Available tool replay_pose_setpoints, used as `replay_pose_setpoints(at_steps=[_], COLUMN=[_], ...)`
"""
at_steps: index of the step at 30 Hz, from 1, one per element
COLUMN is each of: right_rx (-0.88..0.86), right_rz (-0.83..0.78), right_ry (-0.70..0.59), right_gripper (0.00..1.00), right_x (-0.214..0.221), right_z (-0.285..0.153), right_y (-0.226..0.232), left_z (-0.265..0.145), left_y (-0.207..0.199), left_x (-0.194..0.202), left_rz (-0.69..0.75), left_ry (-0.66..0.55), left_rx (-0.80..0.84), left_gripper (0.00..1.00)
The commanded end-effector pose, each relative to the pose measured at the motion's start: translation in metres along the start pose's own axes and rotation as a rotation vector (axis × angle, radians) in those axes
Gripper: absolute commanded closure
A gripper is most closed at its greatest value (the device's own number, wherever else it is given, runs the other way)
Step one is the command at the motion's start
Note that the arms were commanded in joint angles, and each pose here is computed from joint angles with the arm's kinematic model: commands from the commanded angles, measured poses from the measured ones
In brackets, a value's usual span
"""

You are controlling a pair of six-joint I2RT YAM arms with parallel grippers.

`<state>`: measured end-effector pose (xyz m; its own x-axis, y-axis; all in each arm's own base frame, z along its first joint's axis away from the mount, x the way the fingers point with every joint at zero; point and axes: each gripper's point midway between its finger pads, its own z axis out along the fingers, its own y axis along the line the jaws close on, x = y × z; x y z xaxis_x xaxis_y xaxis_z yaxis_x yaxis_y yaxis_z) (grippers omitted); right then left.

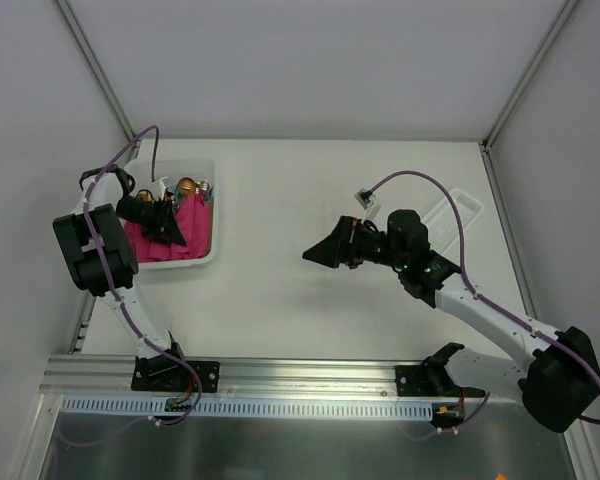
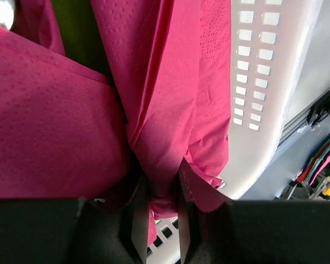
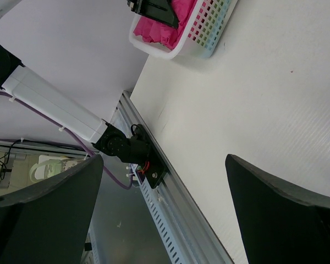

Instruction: Place the utensils on the paper napkin and roll it up

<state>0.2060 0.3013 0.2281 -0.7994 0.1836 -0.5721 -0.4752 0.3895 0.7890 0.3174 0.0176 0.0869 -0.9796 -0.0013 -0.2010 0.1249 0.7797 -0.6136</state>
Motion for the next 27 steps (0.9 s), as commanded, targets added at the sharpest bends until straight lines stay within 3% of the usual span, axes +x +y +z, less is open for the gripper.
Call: replay_pose_setpoints(at_steps=[1, 5, 10, 14, 23, 27], right_rx=[-0.027, -0.032, -0.037, -0.039, -0.051, -0.052], right_rz=[-0.009, -0.01, -0.011, -0.014, -0.022, -0.02], right_ry=[-0.001, -0.001, -0.001, -0.007, -0.006, -0.005], right_gripper=[0.03, 0.03, 0.03, 0.03, 0.03, 0.03], right_x=[-0.002, -0.002, -0.002, -0.002, -0.001, -0.001], right_z=[0.0, 0.0, -0.002, -0.004, -0.007, -0.007], right_y=[0.005, 0.007, 0.009, 0.009, 0.012, 0.013], left_z=[0.003, 0.001, -0.014, -0.024, -0.045, -0.057], left_y=[0.009, 0.013, 0.014, 0.008, -0.015, -0.026], left_x=[0.0, -0.005, -0.016, -0.022, -0.033, -0.038], left_rz=[-0.004, -0.018, -0.005, 0.011, 0.078, 0.119], left_ry=[0.009, -0.002, -0.035, -0.063, -0.135, -0.17], left_rx=[-0.007, -0.039, -0.104, -0.129, -0.146, -0.175], left_gripper=[0.98, 0.92, 0.73, 0.64, 0.61, 0.56])
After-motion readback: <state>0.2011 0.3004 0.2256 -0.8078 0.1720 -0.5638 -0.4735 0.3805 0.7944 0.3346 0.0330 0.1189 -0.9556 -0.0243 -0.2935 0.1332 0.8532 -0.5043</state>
